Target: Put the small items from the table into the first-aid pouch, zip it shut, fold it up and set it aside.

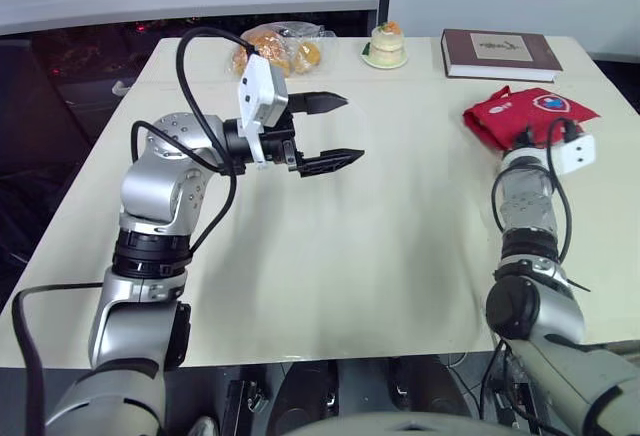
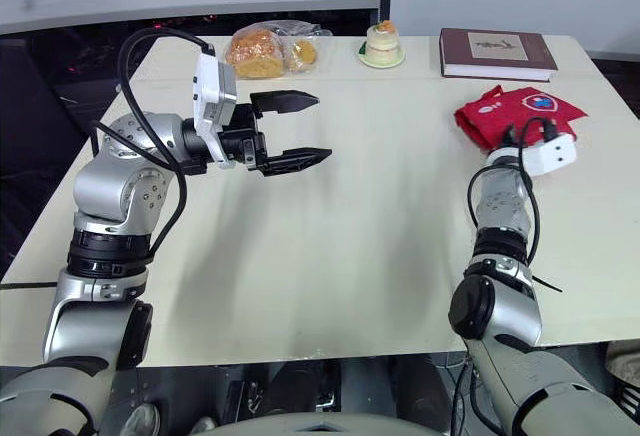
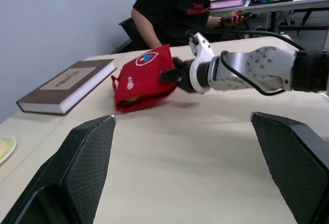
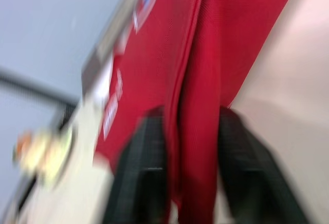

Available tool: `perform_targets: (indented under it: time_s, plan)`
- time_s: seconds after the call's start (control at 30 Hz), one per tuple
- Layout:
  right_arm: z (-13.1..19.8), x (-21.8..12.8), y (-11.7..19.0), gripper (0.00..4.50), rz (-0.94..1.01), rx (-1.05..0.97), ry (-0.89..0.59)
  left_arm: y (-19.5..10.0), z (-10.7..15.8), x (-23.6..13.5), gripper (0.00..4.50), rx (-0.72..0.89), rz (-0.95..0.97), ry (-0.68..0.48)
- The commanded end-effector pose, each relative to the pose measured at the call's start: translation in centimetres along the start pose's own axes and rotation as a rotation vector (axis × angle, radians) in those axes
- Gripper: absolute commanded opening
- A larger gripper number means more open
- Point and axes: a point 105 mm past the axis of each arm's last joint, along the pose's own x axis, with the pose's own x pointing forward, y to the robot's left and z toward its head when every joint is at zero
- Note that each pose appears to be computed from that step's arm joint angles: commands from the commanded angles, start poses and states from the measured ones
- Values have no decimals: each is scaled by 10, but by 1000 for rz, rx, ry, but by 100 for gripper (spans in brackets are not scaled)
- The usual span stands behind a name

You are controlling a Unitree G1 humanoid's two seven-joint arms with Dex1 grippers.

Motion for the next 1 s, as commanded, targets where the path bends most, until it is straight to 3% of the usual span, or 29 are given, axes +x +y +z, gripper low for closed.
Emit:
perform_targets:
  time_s: [0.03, 0.13, 0.37, 0.47, 0.67, 0.8, 0.9, 1.0]
  plan:
    - [-2, -11, 16, 320, 107, -11, 79, 2, 6, -4, 450, 51, 30, -11]
    - [-6, -27, 16, 447, 171, -45, 172, 3, 2, -5, 450, 48, 41, -5]
    - [11, -85, 14, 447, 442, -403, 279, 4, -13, -14, 450, 4, 102, 30]
    - [22, -113, 12, 447, 623, -724, 257, -1, -27, -25, 450, -46, 142, 61]
    - [41, -180, -32, 447, 913, -1111, 330, -34, -89, -78, 450, -237, 248, 215]
    - [52, -191, -48, 447, 945, -1174, 335, -49, -106, -94, 450, -280, 284, 269]
    - [87, -200, -68, 447, 929, -1226, 318, -69, -129, -124, 450, -362, 376, 339]
    - [103, -206, -71, 447, 942, -1196, 319, -73, -130, -131, 450, -354, 407, 363]
